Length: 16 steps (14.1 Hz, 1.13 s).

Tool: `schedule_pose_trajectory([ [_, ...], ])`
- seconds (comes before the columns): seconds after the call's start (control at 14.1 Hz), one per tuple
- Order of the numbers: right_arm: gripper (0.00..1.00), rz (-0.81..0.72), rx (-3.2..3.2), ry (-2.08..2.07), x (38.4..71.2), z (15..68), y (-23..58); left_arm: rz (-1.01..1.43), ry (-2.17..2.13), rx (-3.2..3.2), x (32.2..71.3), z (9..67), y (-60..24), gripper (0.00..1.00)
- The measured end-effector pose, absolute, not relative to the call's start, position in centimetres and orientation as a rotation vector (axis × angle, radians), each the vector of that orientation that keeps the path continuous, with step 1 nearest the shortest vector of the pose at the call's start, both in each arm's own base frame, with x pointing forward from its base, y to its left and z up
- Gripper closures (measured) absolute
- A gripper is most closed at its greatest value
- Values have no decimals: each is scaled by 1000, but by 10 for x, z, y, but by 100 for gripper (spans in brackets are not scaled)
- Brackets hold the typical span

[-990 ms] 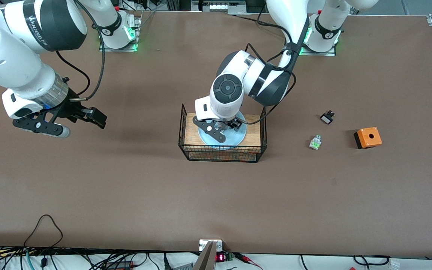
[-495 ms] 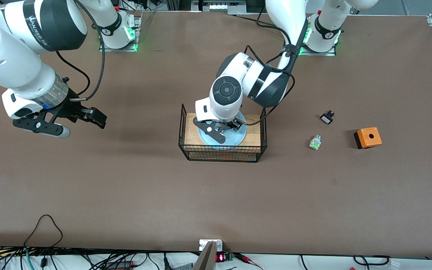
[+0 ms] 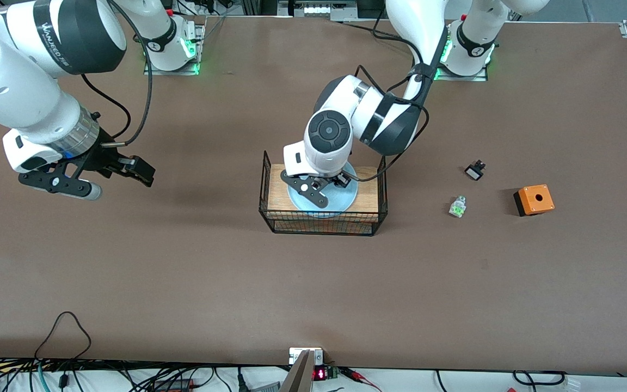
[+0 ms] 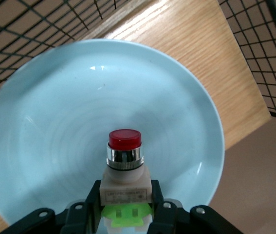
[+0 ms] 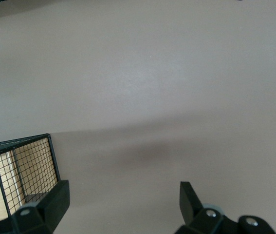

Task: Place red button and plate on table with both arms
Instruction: 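Close the left gripper around the red button's body, then lift the red button off the plate with the left gripper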

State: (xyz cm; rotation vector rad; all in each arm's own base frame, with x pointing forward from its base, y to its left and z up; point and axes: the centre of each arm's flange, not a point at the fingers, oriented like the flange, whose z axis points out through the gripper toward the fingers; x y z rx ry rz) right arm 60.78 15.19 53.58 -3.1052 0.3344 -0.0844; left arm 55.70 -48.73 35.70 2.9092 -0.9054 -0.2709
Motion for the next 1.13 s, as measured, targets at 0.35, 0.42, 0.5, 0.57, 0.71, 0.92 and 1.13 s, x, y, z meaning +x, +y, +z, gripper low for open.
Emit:
schedule_pose_trajectory([
  [0.35,0,-84,-3105,334,608,536,152,-292,-876,2919,558,416,-477,58],
  [0.42,0,-84,-3105,334,608,536,152,-290,-866,2914,559,433,-469,58],
  [0.5,0,-84,-3105,334,608,536,152,-289,-855,2907,559,451,-460,58],
  [0.57,0,-84,-3105,334,608,536,152,-290,-842,2901,560,469,-450,58],
  [0.71,0,-84,-3105,334,608,536,152,-292,-801,2888,562,507,-421,58],
  [0.92,0,-84,-3105,334,608,536,152,-296,-694,2875,571,566,-354,58],
  [1.13,0,-84,-3105,332,608,536,153,-317,-546,2865,580,615,-265,58],
])
